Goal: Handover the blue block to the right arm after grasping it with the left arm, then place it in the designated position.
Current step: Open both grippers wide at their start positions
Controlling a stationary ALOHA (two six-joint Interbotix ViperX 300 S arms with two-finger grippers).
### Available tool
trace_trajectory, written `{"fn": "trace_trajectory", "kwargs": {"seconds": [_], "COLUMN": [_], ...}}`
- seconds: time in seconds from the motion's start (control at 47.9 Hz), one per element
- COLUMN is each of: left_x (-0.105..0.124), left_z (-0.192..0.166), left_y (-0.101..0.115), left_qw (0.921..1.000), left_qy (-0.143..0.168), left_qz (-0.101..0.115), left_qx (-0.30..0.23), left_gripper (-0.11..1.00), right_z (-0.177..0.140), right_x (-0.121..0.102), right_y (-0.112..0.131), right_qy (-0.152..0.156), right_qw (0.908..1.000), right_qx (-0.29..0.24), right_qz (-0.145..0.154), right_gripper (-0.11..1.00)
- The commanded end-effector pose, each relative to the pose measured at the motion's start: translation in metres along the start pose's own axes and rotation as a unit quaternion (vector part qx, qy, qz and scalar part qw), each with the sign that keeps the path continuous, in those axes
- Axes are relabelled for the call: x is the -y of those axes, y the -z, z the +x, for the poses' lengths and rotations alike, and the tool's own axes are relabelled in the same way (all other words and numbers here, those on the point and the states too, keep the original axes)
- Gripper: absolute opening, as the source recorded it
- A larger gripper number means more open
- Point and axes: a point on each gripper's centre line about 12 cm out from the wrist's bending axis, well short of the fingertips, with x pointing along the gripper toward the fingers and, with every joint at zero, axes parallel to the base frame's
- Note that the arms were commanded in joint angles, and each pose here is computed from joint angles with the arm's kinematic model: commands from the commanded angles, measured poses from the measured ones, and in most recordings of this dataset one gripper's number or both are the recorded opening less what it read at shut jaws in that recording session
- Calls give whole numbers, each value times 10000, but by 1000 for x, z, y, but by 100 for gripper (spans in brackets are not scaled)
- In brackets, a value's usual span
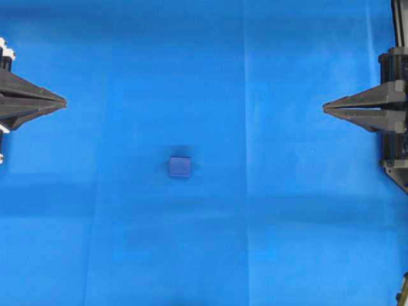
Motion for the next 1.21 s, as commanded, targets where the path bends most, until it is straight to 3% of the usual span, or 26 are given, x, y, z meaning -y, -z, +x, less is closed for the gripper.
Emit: {"fn": "trace_trajectory", "kwargs": {"seconds": [0.0, 0.125, 0.271, 0.71, 0.835, 1.023, 1.127, 1.189], "left_x": [1, 2, 5, 5, 5, 5, 5, 5], "left_z": [1, 0, 0, 0, -1, -1, -1, -1], "left_y": [0, 0, -2, -2, -1, 1, 0, 0], "left_qw": [9999, 9999, 9999, 9999, 9999, 9998, 9998, 9998], "left_qy": [27, 57, 126, 134, 136, 135, 135, 135], "left_qz": [-2, -43, 50, 50, -19, -34, -42, -42], "left_qx": [-107, -138, -61, -61, -77, -131, -123, -123], "left_gripper": [0, 0, 0, 2, 25, 81, 93, 93], "right_z": [2, 6, 7, 7, 7, 8, 8, 8], "right_x": [0, 0, 0, 1, 2, 3, 3, 3], "right_y": [-7, -6, -8, -9, -8, -6, -6, -7], "right_qy": [6, 6, 4, 24, 58, 112, 116, 116], "right_qw": [9999, 9999, 9999, 9999, 9998, 9993, 9993, 9993], "right_qx": [92, -92, -100, -115, -122, -167, -167, -160], "right_qz": [68, 68, 61, 90, 163, 303, 318, 318], "right_gripper": [0, -5, -5, -4, 13, 69, 93, 95]}}
